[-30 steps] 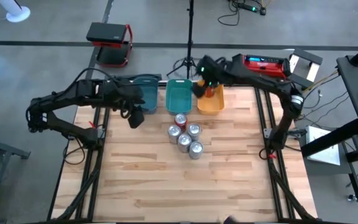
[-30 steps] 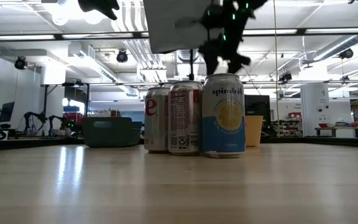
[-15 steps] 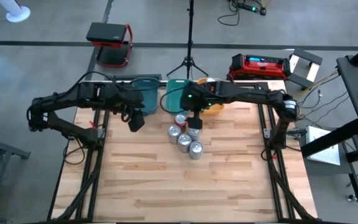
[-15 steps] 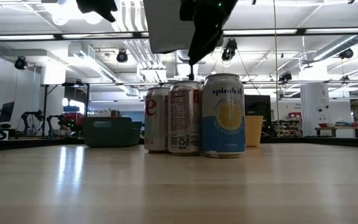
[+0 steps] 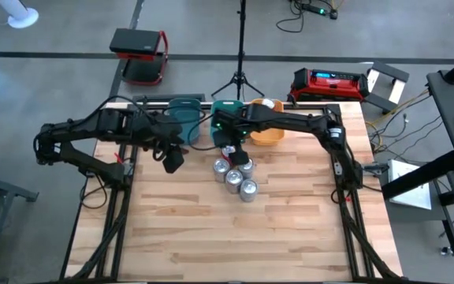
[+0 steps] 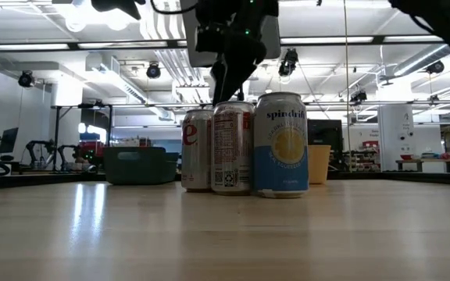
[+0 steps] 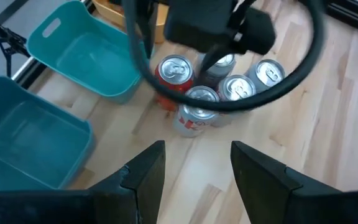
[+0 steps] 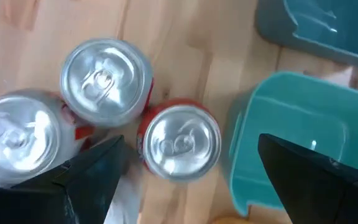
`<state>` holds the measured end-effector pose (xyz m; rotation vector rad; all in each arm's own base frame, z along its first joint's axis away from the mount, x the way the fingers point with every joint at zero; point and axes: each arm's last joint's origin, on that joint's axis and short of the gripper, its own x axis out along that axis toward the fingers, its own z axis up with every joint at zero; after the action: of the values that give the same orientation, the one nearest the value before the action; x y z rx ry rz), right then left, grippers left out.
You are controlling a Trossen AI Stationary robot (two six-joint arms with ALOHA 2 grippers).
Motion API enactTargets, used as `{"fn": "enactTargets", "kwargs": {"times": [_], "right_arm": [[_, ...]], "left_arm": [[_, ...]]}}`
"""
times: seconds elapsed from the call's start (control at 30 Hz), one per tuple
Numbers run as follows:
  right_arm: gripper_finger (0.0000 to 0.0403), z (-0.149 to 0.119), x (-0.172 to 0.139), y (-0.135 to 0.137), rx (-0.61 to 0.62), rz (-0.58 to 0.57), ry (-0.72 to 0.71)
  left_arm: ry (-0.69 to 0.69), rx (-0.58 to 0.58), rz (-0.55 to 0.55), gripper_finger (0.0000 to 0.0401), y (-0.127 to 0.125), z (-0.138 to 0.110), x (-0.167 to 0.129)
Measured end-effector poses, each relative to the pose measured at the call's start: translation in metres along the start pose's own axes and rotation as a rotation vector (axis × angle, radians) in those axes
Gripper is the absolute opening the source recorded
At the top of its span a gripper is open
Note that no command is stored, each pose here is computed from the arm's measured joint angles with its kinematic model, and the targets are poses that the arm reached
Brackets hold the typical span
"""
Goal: Sort soda cans
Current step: Put the red soda can into the yellow bin
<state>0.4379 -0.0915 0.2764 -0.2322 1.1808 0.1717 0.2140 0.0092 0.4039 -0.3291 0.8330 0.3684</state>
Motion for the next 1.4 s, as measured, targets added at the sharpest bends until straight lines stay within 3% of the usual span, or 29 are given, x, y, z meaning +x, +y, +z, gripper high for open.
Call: {"fn": "enactTargets", "kwargs": {"times": [0.77,1.4], "right_arm": [[0.0364,-0.010,0.049,-0.002,0.020,0.059,0.143],[0.0363,-0.009,0.063,0.004,0.043,0.075,0.163]], "left_arm": [[-0.010,0.024,0.015,0.0167,-0.002,-0.001,0.000],[-0.009,0.037,0.018,0.0167,-0.002,0.000,0.001]]}}
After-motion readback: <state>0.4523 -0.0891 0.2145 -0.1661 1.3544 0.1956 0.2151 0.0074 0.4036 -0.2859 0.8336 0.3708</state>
